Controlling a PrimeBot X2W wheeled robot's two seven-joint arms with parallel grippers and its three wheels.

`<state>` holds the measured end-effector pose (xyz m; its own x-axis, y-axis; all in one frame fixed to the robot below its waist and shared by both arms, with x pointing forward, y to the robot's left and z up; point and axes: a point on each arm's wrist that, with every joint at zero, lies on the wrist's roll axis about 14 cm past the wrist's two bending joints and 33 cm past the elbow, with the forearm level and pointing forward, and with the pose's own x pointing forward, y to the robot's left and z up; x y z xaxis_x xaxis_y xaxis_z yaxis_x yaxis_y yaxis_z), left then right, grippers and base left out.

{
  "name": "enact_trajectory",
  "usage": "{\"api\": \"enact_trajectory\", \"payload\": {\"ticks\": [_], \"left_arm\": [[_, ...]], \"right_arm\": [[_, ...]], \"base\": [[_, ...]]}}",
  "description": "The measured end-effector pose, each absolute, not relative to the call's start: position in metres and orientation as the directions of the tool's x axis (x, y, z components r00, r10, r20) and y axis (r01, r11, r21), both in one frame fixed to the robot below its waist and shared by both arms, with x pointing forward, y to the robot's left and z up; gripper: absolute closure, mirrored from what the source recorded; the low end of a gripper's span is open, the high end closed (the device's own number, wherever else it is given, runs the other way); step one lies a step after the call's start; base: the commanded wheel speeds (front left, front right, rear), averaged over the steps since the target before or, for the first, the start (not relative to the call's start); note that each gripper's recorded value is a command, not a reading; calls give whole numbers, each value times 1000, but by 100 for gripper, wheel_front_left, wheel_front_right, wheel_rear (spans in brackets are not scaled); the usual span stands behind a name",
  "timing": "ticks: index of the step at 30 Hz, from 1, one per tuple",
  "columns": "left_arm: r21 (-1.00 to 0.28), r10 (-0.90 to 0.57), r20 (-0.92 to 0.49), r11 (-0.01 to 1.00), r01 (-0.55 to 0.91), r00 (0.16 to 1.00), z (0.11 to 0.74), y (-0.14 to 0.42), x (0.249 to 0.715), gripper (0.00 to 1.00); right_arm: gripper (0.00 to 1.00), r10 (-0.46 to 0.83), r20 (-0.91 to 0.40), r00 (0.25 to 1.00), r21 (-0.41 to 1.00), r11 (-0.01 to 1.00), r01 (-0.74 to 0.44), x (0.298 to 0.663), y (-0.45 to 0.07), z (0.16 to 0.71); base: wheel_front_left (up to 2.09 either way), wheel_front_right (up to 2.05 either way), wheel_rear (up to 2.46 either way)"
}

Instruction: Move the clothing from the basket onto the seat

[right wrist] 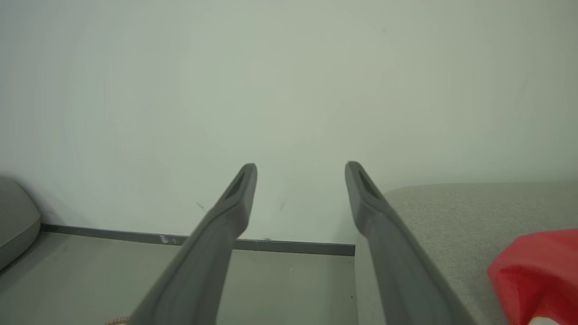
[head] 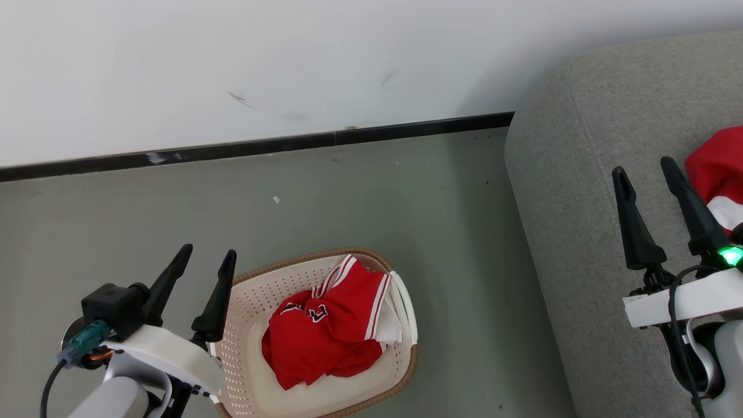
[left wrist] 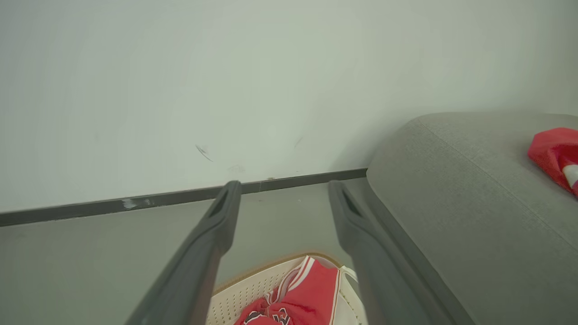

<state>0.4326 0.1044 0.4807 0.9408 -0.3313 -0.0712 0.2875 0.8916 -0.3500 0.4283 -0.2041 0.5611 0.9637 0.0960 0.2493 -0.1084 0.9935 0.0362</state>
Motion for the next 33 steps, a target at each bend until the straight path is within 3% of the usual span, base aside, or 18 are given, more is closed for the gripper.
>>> {"api": "enact_trajectory", "payload": {"ticks": [12,33], "left_arm": [[-380,-434,-299,871,311,850,402,78,420,0],[-430,-559,-535,826,364,634,301,35,423,0]], "right_arm": [[0,79,228,970,52,994,-93,447,-205,546],[0,50,174,984,41,997,-58,476,-212,511]], "base": [[0,0,0],[0,0,0]]}}
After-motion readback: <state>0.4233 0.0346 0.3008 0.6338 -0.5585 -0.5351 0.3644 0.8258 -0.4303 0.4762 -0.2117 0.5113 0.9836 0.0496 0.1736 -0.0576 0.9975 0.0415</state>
